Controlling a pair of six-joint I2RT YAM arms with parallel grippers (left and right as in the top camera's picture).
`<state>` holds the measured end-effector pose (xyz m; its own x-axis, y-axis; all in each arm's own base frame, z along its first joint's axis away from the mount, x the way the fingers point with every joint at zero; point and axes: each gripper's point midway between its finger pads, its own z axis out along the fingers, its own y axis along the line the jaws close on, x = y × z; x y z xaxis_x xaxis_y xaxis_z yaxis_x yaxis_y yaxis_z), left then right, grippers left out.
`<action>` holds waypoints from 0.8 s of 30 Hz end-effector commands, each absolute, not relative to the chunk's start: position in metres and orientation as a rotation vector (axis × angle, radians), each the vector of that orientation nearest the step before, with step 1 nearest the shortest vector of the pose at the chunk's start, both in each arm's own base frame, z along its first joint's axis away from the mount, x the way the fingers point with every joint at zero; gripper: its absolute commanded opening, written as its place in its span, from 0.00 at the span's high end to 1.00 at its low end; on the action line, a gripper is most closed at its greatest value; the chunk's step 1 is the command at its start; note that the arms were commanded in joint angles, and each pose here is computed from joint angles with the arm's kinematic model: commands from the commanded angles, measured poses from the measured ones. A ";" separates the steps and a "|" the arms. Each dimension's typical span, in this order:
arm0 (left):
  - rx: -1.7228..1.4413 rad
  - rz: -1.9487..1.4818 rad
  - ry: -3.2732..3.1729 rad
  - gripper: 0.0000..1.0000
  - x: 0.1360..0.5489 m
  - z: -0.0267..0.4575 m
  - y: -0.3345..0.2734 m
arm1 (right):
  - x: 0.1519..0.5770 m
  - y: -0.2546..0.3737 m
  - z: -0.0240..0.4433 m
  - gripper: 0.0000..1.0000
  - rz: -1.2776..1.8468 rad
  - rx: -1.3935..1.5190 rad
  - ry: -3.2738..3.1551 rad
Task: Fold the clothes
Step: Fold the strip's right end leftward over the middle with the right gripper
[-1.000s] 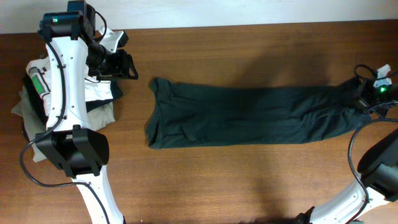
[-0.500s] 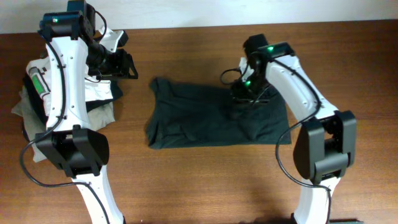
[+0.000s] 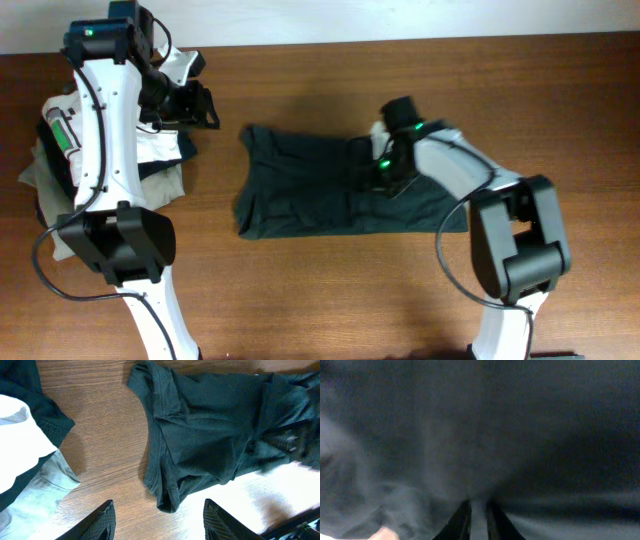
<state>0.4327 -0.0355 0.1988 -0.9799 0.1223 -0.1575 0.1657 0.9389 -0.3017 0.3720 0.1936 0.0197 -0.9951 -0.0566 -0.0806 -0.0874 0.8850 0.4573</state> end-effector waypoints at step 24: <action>0.162 -0.463 3.161 0.17 0.408 0.056 -0.079 | 0.404 0.118 0.172 0.82 0.872 -0.024 2.707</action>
